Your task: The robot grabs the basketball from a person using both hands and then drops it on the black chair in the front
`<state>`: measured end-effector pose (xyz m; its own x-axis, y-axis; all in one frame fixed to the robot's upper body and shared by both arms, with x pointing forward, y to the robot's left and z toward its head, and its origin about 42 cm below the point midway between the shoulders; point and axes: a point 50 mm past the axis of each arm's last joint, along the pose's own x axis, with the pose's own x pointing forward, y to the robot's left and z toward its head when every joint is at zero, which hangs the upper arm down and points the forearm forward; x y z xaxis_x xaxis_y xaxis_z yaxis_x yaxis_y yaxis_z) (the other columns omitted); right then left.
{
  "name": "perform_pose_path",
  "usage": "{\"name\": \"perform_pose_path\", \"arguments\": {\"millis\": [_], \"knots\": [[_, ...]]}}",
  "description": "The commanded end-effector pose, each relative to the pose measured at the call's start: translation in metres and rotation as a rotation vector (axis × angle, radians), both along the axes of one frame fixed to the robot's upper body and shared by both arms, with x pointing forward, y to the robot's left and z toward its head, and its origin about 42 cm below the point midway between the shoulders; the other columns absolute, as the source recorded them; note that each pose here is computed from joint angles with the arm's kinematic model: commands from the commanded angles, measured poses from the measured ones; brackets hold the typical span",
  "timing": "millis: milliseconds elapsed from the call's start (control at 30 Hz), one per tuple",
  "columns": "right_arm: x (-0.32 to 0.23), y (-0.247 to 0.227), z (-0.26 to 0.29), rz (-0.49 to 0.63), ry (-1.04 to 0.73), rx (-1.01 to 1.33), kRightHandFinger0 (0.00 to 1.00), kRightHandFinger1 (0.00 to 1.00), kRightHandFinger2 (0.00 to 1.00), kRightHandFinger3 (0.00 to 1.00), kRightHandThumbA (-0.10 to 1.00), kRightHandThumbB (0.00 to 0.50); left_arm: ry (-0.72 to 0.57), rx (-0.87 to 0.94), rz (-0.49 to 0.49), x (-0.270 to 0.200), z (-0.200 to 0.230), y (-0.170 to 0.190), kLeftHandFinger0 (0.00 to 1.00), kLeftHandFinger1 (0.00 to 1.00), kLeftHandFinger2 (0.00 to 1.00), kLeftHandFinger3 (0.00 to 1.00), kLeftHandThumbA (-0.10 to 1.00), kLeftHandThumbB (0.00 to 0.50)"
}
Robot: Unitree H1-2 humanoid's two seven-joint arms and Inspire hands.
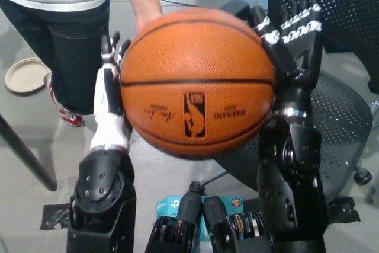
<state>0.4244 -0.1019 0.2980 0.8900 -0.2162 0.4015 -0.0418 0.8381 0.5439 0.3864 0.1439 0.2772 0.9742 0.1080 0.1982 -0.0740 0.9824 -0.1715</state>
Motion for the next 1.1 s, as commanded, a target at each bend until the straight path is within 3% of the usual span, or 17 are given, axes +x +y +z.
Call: {"name": "perform_pose_path", "arguments": {"millis": [0,67,233,300,333,400,467,500,567,667,700,733,800,833,933,1000,1067], "knots": [[-0.001,0.071,0.083,0.25,-0.127,0.076,1.0,1.0,1.0,1.0,1.0,0.117,-0.153,-0.036,-0.296,0.004,0.08,-0.092,1.0,1.0,1.0,1.0,1.0,0.134],[0.006,0.064,0.096,0.238,-0.133,0.079,1.0,1.0,1.0,1.0,1.0,0.116,-0.164,-0.033,-0.313,0.013,0.092,-0.098,1.0,1.0,1.0,1.0,1.0,0.14],[0.023,0.041,0.119,0.233,-0.142,0.094,1.0,1.0,1.0,1.0,1.0,0.131,-0.174,-0.01,-0.336,0.031,0.119,-0.119,1.0,1.0,1.0,1.0,1.0,0.1],[0.027,0.033,0.125,0.239,-0.136,0.136,1.0,1.0,1.0,1.0,1.0,0.144,-0.169,0.001,-0.347,0.038,0.124,-0.128,1.0,1.0,1.0,1.0,1.0,0.113],[0.03,0.028,0.127,0.226,-0.134,0.135,1.0,1.0,1.0,1.0,1.0,0.151,-0.159,0.009,-0.353,0.043,0.126,-0.132,1.0,1.0,1.0,1.0,1.0,0.144],[0.04,0.015,0.132,0.219,-0.151,0.134,1.0,1.0,1.0,1.0,1.0,0.143,-0.15,0.022,-0.351,0.056,0.131,-0.145,1.0,1.0,1.0,1.0,1.0,0.18],[0.05,0.001,0.136,0.189,-0.137,0.131,1.0,1.0,1.0,1.0,1.0,0.096,-0.142,0.018,-0.383,0.066,0.134,-0.158,1.0,1.0,1.0,1.0,1.0,0.148],[0.055,-0.004,0.137,0.187,-0.136,0.129,1.0,1.0,1.0,1.0,1.0,0.089,-0.128,0.044,-0.377,0.07,0.136,-0.161,1.0,1.0,1.0,1.0,1.0,0.158],[0.064,-0.012,0.138,0.178,-0.13,0.137,1.0,1.0,1.0,1.0,1.0,0.086,-0.132,0.07,-0.375,0.079,0.139,-0.17,1.0,1.0,1.0,1.0,1.0,0.139],[0.081,-0.029,0.135,0.143,-0.064,0.151,1.0,1.0,1.0,1.0,1.0,0.105,-0.062,0.04,-0.431,0.098,0.139,-0.185,1.0,1.0,1.0,1.0,1.0,0.164],[0.088,-0.034,0.132,0.122,-0.037,0.136,1.0,1.0,1.0,1.0,1.0,0.097,-0.039,0.059,-0.435,0.104,0.138,-0.188,1.0,1.0,1.0,1.0,1.0,0.163],[0.092,-0.036,0.131,0.119,-0.027,0.139,1.0,1.0,1.0,1.0,1.0,0.082,-0.031,0.051,-0.439,0.107,0.137,-0.19,1.0,1.0,1.0,1.0,1.0,0.121],[0.104,-0.049,0.128,0.115,-0.002,0.158,1.0,1.0,1.0,1.0,1.0,0.068,0.014,0.015,-0.469,0.12,0.131,-0.2,1.0,1.0,1.0,1.0,1.0,0.147],[0.109,-0.053,0.126,0.099,0.013,0.151,1.0,1.0,1.0,1.0,1.0,0.062,0.024,0.007,-0.475,0.124,0.129,-0.203,1.0,1.0,1.0,1.0,1.0,0.133],[0.118,-0.062,0.121,0.073,0.041,0.127,1.0,1.0,1.0,1.0,1.0,0.068,0.064,-0.019,-0.486,0.132,0.124,-0.211,1.0,1.0,1.0,1.0,1.0,0.117],[0.125,-0.072,0.116,0.063,0.062,0.106,1.0,1.0,1.0,1.0,1.0,0.088,0.095,0.01,-0.489,0.136,0.122,-0.218,1.0,1.0,1.0,1.0,1.0,0.148],[0.131,-0.081,0.114,0.074,0.068,0.102,1.0,1.0,1.0,1.0,1.0,0.112,0.104,0.024,-0.507,0.138,0.122,-0.223,1.0,1.0,1.0,1.0,1.0,0.147]]}}
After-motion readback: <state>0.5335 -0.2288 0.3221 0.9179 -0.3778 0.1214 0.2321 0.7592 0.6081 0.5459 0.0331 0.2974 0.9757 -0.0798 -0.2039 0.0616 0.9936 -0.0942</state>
